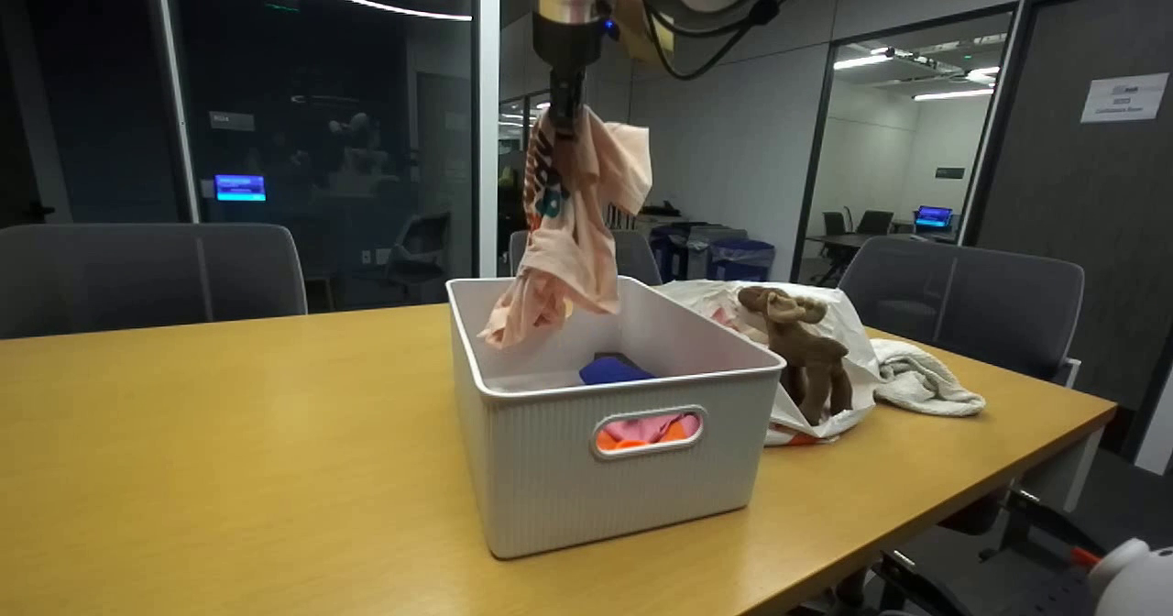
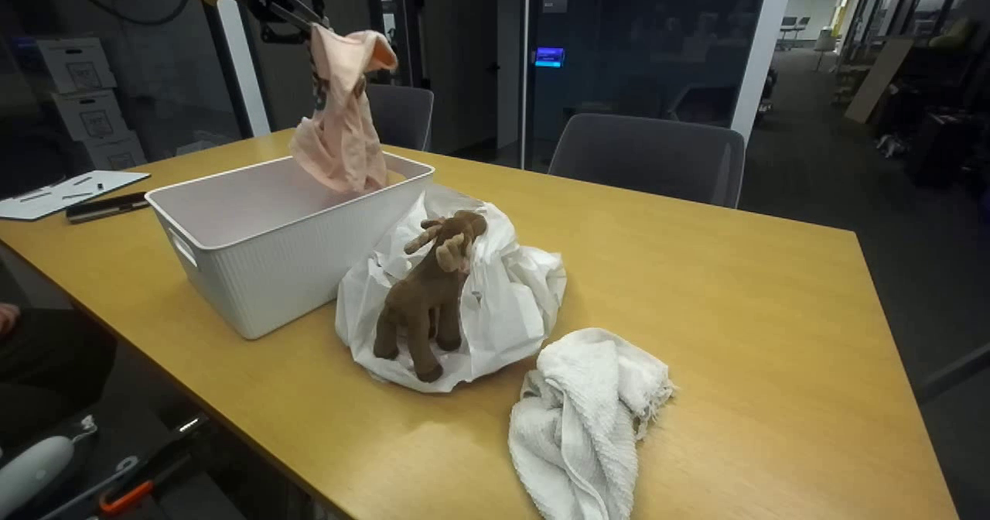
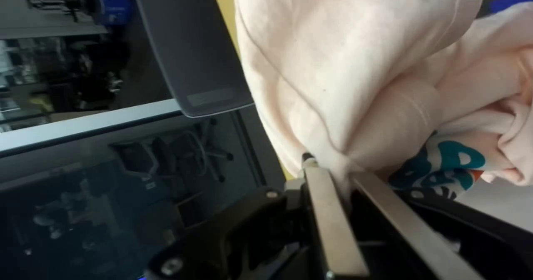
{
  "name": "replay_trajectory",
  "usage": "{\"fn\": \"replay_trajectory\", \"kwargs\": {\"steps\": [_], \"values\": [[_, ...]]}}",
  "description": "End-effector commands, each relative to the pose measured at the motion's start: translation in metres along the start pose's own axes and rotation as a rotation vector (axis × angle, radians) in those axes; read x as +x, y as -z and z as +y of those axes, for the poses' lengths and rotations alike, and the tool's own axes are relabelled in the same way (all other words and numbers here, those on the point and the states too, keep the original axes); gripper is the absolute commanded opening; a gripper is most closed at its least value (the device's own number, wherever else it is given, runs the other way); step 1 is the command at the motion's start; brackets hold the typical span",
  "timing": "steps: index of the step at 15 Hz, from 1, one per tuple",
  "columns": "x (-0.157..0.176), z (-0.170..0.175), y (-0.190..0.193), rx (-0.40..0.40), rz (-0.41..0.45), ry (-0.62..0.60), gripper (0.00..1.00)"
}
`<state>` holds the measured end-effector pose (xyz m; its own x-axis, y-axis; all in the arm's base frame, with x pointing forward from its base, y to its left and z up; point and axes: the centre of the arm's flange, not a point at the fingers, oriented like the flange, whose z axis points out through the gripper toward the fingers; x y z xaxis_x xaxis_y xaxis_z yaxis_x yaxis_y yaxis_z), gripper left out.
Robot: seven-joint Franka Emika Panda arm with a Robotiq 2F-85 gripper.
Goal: Take out the clothes from the box and place them on the counter
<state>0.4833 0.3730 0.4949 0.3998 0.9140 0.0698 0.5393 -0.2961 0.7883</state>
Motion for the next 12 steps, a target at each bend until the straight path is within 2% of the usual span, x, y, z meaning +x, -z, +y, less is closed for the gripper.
{"fn": "replay_trajectory", "kwargs": {"steps": [1, 4, 6, 9, 12], "values": [[-0.017, 0.014, 0.064, -0.189, -0.042, -0.051, 0.02], [-0.028, 0.017, 0.100, -0.326, -0.097, -0.105, 0.02], [-0.039, 0.015, 0.107, -0.396, -0.159, -0.166, 0.02], [-0.067, 0.014, 0.086, -0.496, -0.280, -0.211, 0.02], [-0.109, 0.022, 0.053, -0.537, -0.444, -0.275, 0.02]]}}
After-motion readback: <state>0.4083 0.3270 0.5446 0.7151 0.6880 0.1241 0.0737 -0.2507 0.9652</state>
